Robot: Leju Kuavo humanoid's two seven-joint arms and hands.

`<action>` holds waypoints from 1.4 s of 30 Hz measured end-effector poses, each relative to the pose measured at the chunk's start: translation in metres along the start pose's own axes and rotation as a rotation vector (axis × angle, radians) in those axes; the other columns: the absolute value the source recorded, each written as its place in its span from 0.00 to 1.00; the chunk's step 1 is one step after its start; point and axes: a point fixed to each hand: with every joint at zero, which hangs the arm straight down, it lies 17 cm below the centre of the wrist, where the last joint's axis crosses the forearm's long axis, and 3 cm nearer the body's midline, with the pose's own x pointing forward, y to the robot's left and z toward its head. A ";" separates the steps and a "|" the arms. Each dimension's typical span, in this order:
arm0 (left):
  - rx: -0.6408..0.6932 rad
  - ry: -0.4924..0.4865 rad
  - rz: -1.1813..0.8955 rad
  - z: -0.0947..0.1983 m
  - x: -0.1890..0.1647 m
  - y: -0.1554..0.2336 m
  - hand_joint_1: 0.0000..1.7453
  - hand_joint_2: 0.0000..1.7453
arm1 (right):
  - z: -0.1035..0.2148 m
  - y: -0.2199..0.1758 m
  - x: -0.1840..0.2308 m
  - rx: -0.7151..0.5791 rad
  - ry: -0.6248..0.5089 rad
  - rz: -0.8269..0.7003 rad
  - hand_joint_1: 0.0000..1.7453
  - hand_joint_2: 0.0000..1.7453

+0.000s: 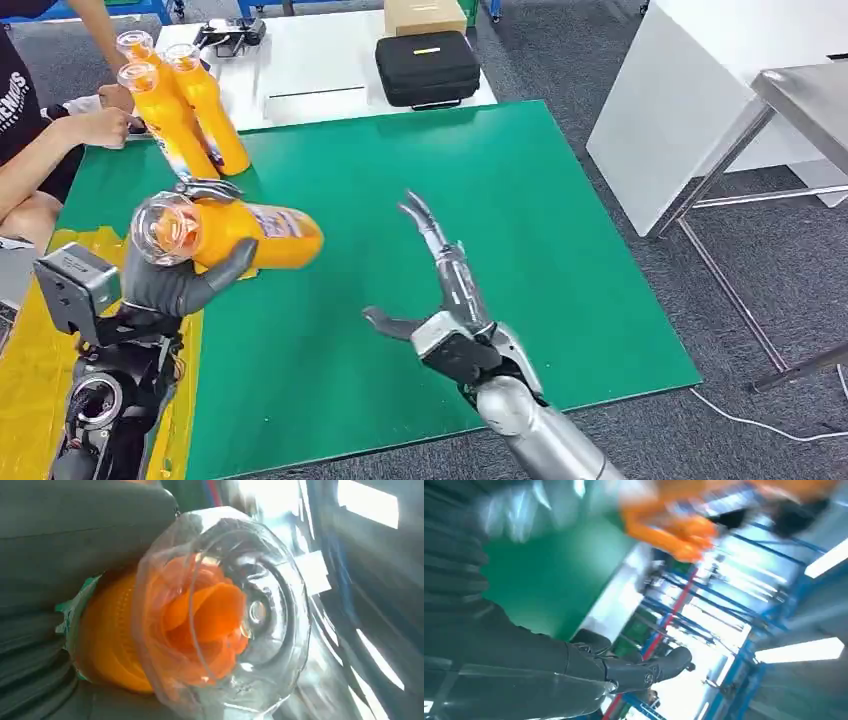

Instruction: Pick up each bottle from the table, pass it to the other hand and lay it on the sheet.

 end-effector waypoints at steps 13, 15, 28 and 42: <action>0.234 0.067 -0.611 0.014 -0.032 0.094 1.00 1.00 | 0.021 -0.081 0.057 -0.106 -0.077 -0.310 0.00 0.00; 0.238 0.082 -0.662 0.019 -0.038 0.103 1.00 1.00 | 0.026 -0.096 0.063 -0.108 -0.089 -0.313 0.00 0.00; 0.029 0.172 -1.311 0.031 -0.097 0.105 1.00 1.00 | 0.047 -0.116 0.057 -0.078 -0.025 -0.453 0.00 1.00; -0.370 0.434 -1.554 0.059 -0.249 0.102 1.00 1.00 | 0.057 -0.111 0.043 -0.064 0.054 -0.426 0.00 1.00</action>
